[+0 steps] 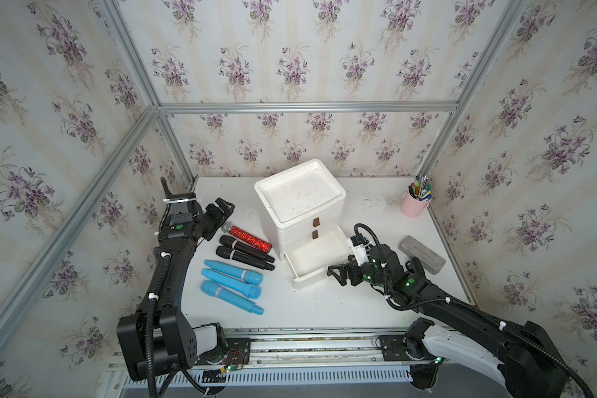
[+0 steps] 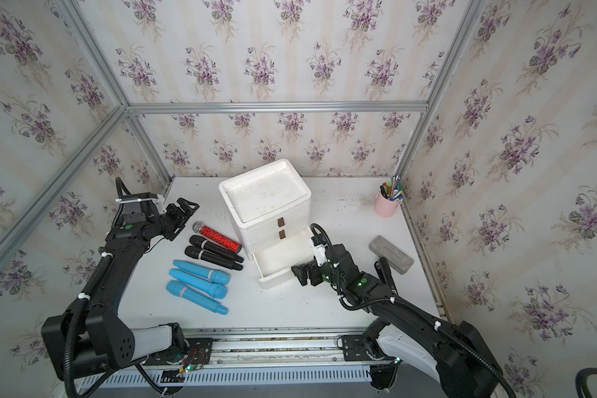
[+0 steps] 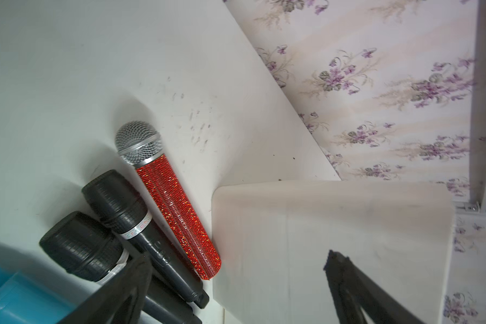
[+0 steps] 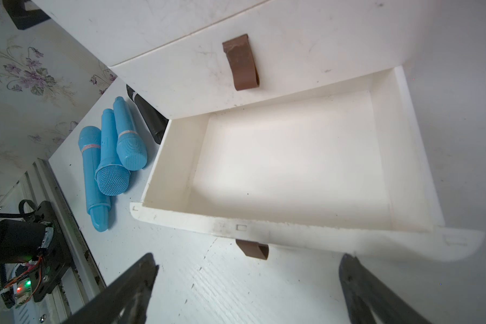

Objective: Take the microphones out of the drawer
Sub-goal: Place the microphone at the center of the board, then close the drawer of the storage box.

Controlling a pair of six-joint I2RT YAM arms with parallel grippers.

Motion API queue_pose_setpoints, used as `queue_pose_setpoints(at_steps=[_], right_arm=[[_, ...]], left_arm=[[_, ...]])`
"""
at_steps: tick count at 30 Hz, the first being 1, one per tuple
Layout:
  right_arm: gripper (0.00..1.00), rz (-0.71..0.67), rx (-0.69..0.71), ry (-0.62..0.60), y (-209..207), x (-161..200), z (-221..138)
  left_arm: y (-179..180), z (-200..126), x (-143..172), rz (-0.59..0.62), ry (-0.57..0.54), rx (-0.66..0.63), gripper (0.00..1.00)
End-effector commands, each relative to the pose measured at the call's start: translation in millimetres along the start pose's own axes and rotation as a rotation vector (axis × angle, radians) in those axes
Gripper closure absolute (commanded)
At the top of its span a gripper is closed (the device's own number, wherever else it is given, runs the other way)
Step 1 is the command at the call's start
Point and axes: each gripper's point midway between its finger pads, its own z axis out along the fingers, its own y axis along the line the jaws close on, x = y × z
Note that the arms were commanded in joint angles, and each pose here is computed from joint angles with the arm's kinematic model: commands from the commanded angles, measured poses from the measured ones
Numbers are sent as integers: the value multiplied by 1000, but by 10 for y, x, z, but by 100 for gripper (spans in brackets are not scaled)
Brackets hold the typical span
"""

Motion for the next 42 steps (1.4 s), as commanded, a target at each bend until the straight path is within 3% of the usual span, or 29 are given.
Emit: queue_pose_setpoints(at_steps=[1,7,15,20,30,42], right_arm=[[0,48,17,24,-48,57,15],[0,91,14,51,-86,139,47],[0,112,17,69,-126,185,42],[0,118,16,83,-137,263,23],[0,131,2,120,-136,395,28],[0,188,-17,144,-171,628,103]], left_arm=[[-347,-36,14,156,30,105,1],[-975,-81,57,371,70,262,1],[-1400,274,57,439,198,374,1],[-1562,444,19,464,242,409,1],[-1916,717,304,597,373,406,1],[-1931,931,575,651,460,379,1]])
